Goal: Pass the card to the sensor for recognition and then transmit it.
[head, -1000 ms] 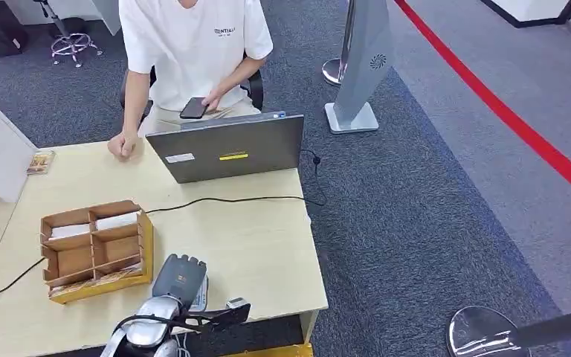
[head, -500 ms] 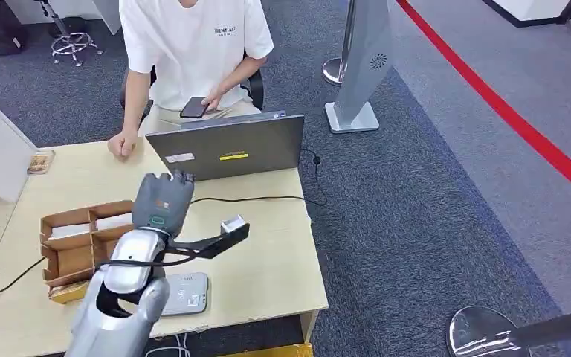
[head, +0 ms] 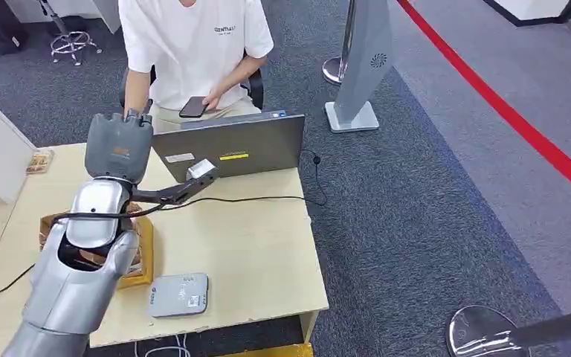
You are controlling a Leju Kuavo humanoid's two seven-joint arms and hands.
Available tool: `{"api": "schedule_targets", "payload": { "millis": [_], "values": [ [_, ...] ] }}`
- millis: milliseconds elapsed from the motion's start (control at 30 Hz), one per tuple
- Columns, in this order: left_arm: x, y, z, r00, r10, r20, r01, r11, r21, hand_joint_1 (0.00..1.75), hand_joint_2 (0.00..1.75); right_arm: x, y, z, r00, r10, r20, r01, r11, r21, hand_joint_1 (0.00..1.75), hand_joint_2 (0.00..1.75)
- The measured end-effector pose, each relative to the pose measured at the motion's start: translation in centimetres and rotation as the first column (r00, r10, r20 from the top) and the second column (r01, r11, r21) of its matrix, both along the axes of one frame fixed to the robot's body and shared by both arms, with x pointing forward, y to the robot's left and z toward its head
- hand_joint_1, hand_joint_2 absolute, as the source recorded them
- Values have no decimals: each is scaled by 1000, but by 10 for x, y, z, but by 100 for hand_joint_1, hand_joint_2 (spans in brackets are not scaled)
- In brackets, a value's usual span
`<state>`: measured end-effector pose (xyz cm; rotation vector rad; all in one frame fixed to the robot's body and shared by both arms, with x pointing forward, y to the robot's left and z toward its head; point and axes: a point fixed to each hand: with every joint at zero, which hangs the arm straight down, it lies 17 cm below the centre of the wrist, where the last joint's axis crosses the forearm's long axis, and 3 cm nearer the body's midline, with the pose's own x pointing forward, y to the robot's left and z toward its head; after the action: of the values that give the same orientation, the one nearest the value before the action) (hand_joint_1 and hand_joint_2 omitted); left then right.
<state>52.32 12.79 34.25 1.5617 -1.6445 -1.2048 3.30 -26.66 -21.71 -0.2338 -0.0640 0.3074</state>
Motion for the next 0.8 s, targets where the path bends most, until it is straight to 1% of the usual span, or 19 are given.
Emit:
{"api": "schedule_targets", "payload": {
  "millis": [267, 800],
  "values": [
    [7, 8, -1, 1000, 17, 1, -17, 1000, 23, 175, 175, 1, 3, -1, 1000, 5, -1, -5, 1000, 6, 0, 175],
    [11, 12, -6, 1000, 27, -10, -27, 999, 36, 175, 175, 1, 3, -1, 1000, 6, -1, -6, 1000, 7, 0, 175]
  ]
}}
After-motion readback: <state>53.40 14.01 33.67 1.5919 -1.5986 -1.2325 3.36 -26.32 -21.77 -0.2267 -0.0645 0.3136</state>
